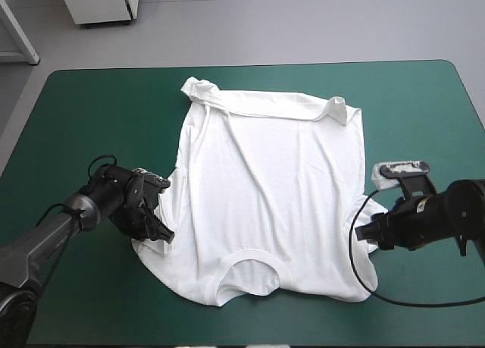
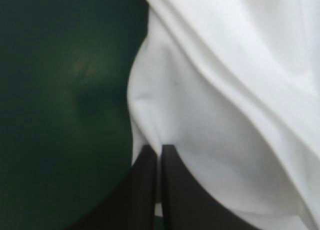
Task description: Fold the cloth
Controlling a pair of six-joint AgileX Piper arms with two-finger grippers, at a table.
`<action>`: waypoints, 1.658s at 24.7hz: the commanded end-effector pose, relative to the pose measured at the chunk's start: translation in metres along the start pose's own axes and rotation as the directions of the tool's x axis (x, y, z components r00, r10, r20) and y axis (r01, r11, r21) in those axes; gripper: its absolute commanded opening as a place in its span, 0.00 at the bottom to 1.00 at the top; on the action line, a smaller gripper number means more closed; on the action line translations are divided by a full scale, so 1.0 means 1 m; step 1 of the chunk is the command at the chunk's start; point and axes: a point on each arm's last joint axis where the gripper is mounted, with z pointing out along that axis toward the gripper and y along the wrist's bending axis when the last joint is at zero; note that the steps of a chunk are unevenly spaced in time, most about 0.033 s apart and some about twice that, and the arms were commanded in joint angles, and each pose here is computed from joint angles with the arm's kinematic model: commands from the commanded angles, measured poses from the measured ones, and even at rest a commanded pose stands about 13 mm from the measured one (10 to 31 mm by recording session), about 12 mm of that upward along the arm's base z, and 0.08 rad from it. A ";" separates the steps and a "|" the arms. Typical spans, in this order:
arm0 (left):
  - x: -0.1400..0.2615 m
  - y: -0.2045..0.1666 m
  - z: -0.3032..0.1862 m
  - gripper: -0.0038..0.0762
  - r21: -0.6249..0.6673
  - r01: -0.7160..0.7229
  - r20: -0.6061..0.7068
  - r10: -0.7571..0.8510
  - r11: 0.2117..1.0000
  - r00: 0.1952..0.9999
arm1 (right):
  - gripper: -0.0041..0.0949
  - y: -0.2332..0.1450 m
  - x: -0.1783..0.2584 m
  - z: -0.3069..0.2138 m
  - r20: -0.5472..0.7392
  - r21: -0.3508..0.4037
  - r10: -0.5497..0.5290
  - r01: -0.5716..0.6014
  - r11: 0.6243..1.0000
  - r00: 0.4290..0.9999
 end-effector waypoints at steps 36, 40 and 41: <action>-0.021 0.009 -0.073 0.04 -0.027 0.009 0.205 -0.004 1.000 0.979 | 0.02 -0.028 -0.048 0.090 -0.088 0.114 0.091 -0.080 0.990 0.992; -0.027 0.012 -0.163 0.04 0.004 0.019 0.443 -0.019 1.000 0.896 | 0.02 -0.011 -0.078 -0.005 0.216 0.100 0.032 -0.055 0.993 0.976; -0.027 0.012 -0.186 0.04 0.011 0.007 0.498 -0.012 1.000 0.867 | 0.02 -0.006 -0.083 -0.031 0.292 0.095 0.017 -0.047 0.994 0.956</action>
